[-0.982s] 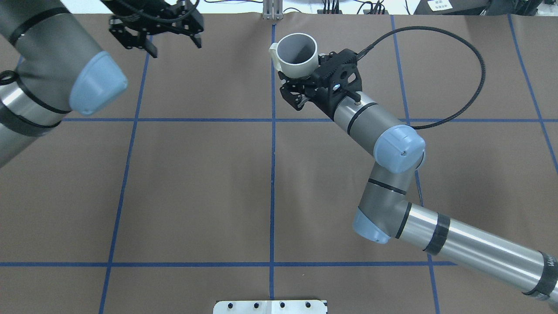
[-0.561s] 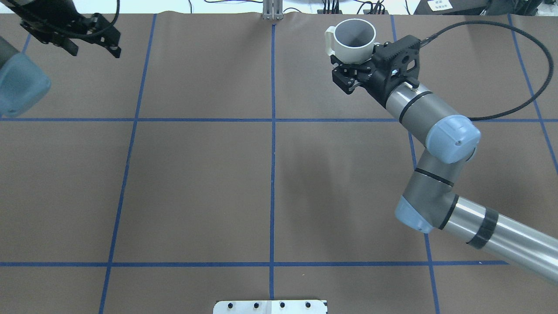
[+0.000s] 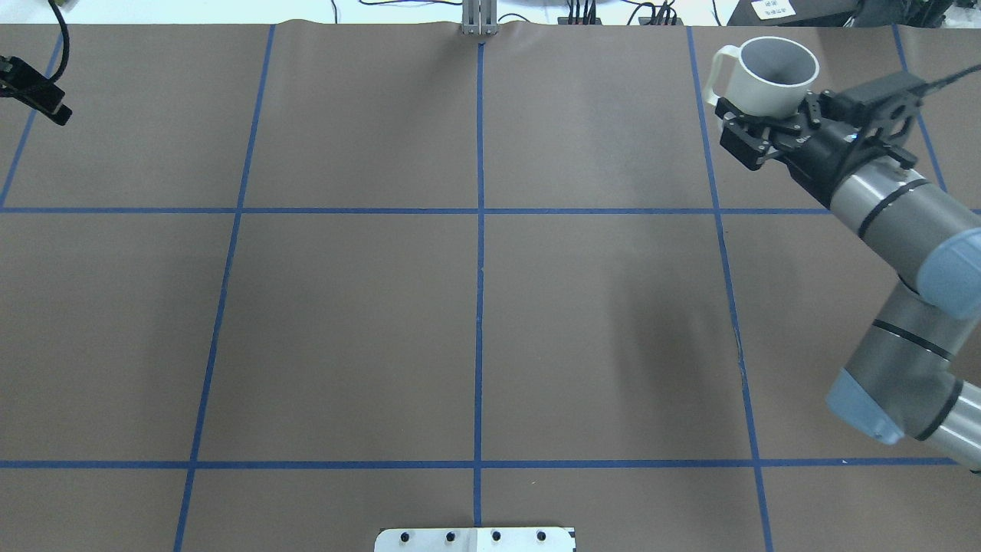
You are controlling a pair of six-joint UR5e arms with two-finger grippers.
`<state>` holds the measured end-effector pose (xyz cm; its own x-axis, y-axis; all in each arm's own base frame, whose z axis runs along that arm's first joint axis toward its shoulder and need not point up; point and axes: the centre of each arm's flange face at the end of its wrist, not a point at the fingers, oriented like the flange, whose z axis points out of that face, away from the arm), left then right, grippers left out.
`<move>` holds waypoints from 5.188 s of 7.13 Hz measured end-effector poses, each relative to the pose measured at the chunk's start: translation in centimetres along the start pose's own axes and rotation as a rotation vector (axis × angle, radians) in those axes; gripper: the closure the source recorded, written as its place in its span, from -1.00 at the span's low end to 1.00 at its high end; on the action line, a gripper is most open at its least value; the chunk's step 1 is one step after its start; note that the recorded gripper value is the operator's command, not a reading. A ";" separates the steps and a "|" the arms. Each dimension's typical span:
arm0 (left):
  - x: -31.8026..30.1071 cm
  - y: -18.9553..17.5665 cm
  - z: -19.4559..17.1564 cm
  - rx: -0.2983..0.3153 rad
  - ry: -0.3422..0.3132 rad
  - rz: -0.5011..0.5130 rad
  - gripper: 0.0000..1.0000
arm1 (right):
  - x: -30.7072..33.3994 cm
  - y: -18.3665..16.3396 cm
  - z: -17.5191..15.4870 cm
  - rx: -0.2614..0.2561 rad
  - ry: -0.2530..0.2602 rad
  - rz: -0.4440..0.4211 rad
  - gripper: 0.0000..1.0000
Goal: Left arm hands cup to right arm to dump lemon
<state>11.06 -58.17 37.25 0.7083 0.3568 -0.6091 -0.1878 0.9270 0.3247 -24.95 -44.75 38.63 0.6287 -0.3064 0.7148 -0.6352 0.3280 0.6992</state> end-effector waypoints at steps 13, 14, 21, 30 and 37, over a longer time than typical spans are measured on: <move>-0.1 0.1 0.1 -0.001 0.008 0.014 -1.00 | 34.1 13.2 -28.5 0.165 -0.031 1.016 1.00; 0.0 0.1 0.0 0.001 0.008 0.015 -1.00 | 34.5 13.2 -28.7 0.175 -0.041 1.107 1.00; 0.2 0.0 -0.2 0.005 0.009 0.021 -1.00 | 36.5 13.6 -30.3 0.207 -0.218 1.709 1.00; 0.5 -0.3 -0.4 0.010 0.010 0.024 -1.00 | 39.8 13.4 -30.6 0.314 -0.337 2.077 0.95; 0.3 -0.2 -0.3 0.006 0.009 0.020 -1.00 | 35.2 12.4 -30.8 0.069 -0.194 1.553 1.00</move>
<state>11.14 -58.16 36.80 0.6984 0.3766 -0.6086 -0.1982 0.9189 0.3412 3.16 -23.94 72.11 -0.6971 0.1720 0.6960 -0.6042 0.3817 -0.6995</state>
